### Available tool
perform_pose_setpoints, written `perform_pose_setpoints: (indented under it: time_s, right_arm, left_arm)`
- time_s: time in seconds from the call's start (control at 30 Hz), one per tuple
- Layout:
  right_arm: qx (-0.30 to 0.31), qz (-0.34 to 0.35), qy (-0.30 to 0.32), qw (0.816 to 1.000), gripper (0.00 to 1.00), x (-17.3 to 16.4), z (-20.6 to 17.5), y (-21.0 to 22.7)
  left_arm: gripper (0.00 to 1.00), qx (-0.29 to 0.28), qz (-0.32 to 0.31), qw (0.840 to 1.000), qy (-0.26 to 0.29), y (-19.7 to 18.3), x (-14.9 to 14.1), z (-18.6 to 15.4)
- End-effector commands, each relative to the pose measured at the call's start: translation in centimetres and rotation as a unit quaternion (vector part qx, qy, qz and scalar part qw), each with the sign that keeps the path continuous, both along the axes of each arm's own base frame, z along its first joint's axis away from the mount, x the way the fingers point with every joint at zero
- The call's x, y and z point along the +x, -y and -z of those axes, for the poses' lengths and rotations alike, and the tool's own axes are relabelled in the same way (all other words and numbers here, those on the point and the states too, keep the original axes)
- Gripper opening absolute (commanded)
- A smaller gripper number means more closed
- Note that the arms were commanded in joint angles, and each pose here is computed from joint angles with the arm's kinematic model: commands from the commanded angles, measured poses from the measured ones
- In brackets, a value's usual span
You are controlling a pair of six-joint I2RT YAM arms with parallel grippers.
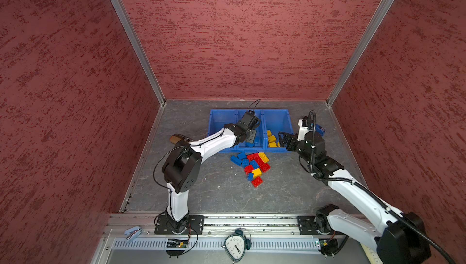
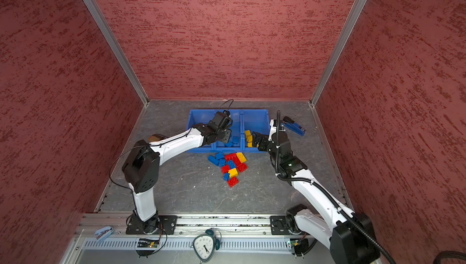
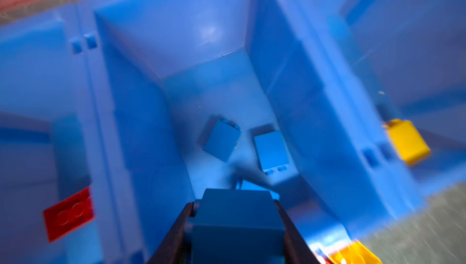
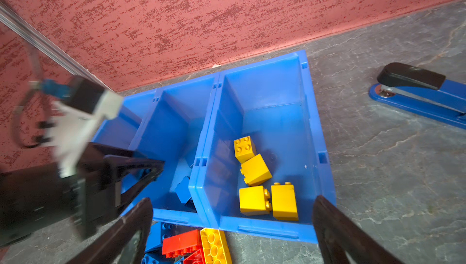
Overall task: Sort the legos into containers by color
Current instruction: Place the lego in the container, then pick up the lego from the center of the table.
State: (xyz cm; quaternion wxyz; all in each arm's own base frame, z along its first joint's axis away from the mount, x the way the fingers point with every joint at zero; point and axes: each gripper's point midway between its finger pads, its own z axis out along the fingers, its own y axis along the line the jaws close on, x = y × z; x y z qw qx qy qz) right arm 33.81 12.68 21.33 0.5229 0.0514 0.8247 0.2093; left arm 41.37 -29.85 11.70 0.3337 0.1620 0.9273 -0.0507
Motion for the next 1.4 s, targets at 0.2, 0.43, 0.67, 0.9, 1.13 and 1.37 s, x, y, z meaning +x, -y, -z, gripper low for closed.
perform_pose_setpoints:
  time_s: [0.2, 0.43, 0.67, 0.9, 1.13, 1.37]
  right_arm:
    - [-0.005, -0.041, 0.002, 0.999, 0.99, -0.6, -0.7, -1.1]
    - [-0.029, -0.045, 0.002, 0.999, 0.99, -0.6, -1.0, -0.9]
    - [-0.043, -0.124, -0.015, 0.991, 0.99, -1.6, -0.2, -3.1]
    - [-0.041, -0.204, -0.044, 0.977, 0.99, -3.1, 1.8, -6.2]
    - [-0.039, -0.232, -0.053, 0.971, 0.99, -4.1, 3.7, -7.8]
    - [-0.053, -0.191, -0.048, 0.979, 0.99, -3.2, 4.1, -7.2]
  left_arm:
    - [0.54, 0.009, -0.014, 0.998, -0.057, 0.6, 1.3, 2.6]
    - [0.76, 0.006, 0.033, 0.999, -0.016, 3.1, -0.3, -1.6]
    - [0.89, -0.042, 0.055, 0.997, 0.023, 3.7, -3.9, -6.9]
    - [0.99, -0.134, 0.062, 0.988, 0.039, -0.1, -10.6, -8.5]
    - [0.99, -0.143, 0.01, 0.988, -0.049, -5.0, -15.4, -3.6]
    - [1.0, -0.073, -0.2, 0.965, -0.155, -8.6, -18.1, 0.9]
